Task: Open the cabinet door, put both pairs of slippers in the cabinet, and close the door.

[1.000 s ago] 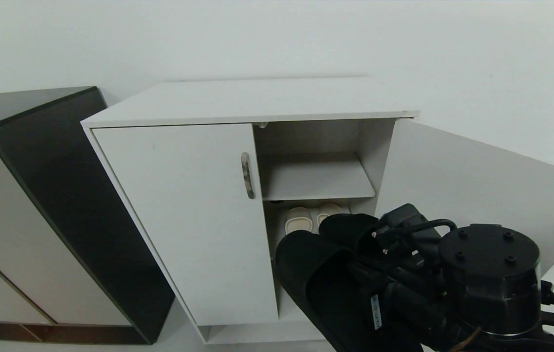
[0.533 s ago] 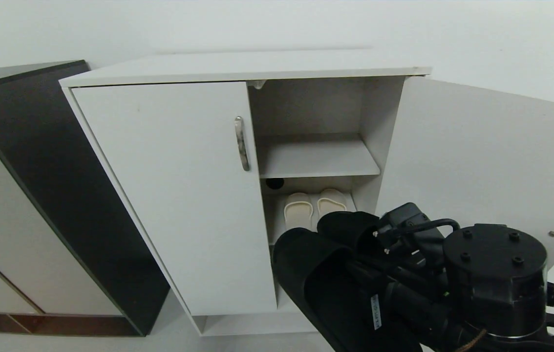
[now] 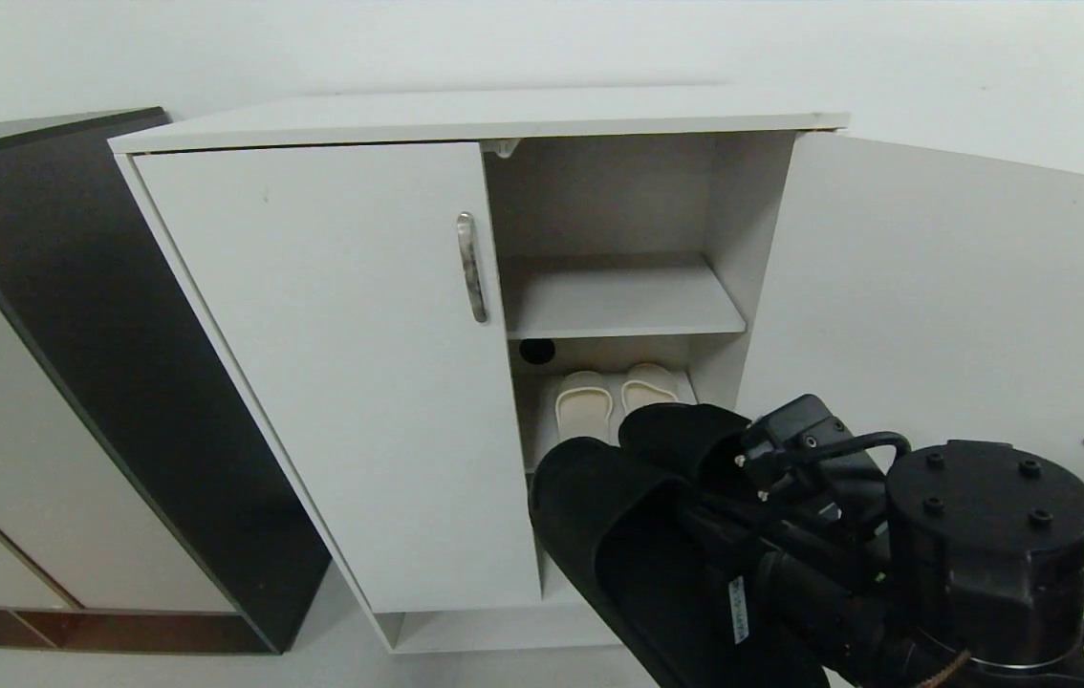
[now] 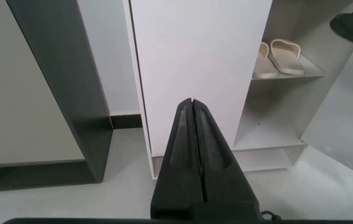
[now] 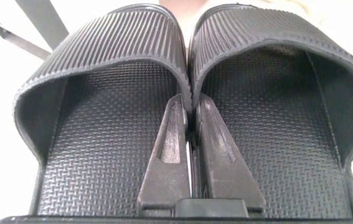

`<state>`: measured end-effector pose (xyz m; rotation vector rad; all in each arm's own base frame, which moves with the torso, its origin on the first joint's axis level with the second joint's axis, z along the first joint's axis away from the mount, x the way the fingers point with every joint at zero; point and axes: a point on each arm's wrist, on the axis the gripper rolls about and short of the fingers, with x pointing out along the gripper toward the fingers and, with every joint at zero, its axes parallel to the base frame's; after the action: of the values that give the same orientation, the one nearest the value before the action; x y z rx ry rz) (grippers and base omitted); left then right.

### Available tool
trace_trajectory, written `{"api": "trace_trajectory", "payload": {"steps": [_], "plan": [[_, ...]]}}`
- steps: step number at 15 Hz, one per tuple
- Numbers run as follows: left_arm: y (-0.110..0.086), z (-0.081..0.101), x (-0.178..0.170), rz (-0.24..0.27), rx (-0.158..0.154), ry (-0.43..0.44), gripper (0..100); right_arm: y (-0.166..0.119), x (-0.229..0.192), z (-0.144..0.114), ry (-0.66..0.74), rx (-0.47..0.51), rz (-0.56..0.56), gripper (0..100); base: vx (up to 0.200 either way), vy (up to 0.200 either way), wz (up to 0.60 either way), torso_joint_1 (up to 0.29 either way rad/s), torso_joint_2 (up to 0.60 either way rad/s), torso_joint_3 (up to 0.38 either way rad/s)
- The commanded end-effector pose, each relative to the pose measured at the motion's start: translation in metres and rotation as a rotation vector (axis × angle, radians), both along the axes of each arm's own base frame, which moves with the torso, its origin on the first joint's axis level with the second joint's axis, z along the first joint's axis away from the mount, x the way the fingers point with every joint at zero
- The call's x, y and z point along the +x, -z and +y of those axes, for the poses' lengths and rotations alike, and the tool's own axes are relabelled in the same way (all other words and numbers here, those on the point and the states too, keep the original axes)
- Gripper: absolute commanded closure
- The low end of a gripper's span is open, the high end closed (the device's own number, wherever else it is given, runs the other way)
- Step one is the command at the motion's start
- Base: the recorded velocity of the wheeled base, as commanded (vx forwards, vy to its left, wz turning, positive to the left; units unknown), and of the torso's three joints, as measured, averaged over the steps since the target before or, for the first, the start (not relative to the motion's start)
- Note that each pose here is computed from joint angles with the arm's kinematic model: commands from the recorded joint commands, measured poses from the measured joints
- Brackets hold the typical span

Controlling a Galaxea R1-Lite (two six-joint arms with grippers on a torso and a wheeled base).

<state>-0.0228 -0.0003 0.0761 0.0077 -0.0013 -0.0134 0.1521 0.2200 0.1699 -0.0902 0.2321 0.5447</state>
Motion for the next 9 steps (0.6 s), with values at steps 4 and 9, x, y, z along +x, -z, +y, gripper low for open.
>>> {"api": "trace_trajectory", "payload": {"steps": [4, 9], "plan": [[0.0, 0.0, 0.0, 0.0, 0.002, 0.0, 100, -0.037, 0.006, 0.033, 0.106, 0.134, -0.063, 100, 0.0, 0.0, 0.0, 0.0, 0.0, 0.0], [0.0, 0.0, 0.0, 0.001, 0.002, 0.002, 100, -0.052, 0.021, 0.046, 0.241, 0.114, -0.018, 100, 0.0, 0.0, 0.0, 0.0, 0.0, 0.0]]}}
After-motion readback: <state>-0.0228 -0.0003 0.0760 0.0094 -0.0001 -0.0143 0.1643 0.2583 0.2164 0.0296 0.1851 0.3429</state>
